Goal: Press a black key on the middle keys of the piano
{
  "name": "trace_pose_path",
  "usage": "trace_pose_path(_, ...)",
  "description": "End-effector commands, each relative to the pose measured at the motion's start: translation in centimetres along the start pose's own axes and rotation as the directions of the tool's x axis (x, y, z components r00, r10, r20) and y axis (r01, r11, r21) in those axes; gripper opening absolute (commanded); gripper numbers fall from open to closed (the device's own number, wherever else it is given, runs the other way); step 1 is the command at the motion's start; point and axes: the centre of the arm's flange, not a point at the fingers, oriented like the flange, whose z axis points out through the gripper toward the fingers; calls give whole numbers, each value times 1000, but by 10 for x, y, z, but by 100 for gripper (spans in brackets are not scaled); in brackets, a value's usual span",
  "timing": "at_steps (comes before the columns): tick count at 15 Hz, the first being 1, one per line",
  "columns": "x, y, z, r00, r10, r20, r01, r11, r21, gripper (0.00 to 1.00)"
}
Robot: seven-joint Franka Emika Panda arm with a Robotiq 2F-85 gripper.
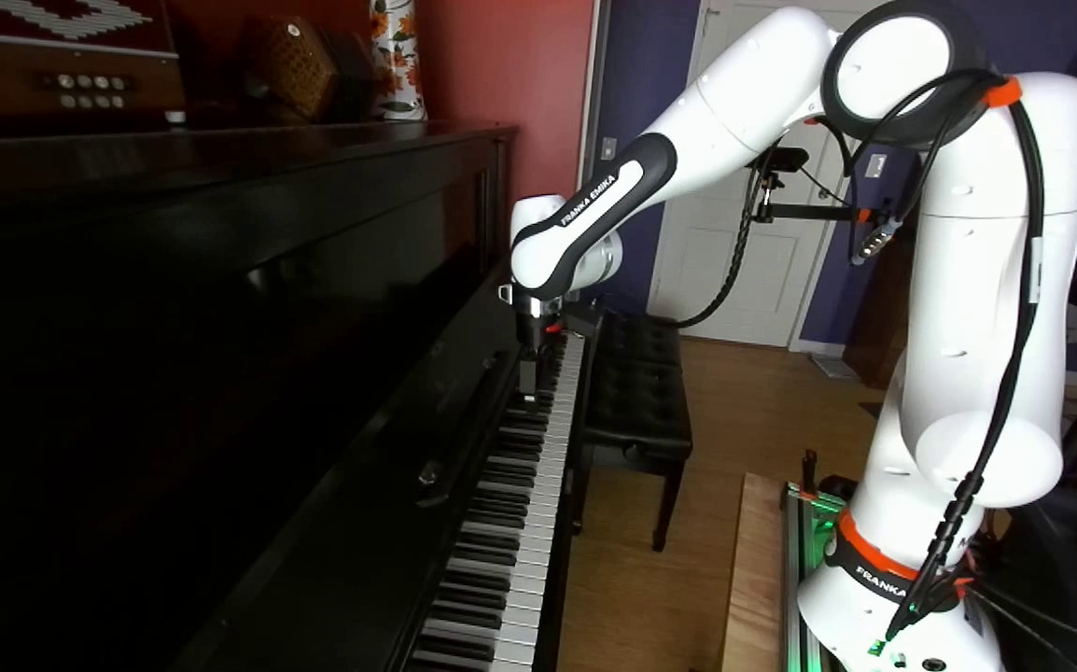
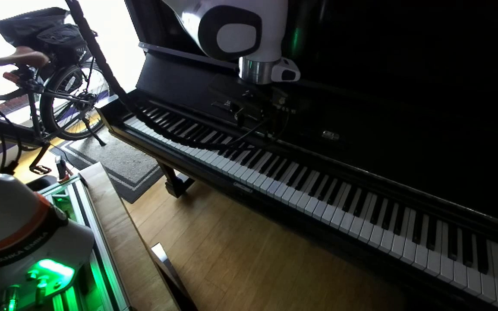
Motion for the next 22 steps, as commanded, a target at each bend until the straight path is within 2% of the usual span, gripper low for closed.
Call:
trace_pose_path(1,-6,-5,32,1000,-9,-26,8,1000,-25,100)
trace_pose_path(8,0,-3,87,998,3,-66,-4,1000,-28,100)
trace_pose_path(10,4,-3,97,998,17,-67,-22,998,-62,100)
trace_pose_path(11,0,-4,83,998,-3,-61,0,999,-43,100)
trace_pose_path(21,9,-2,98,997,1,-71,-5,999,-53,100)
trace_pose_path(22,9,-3,99,997,2,-71,-6,999,-48,87)
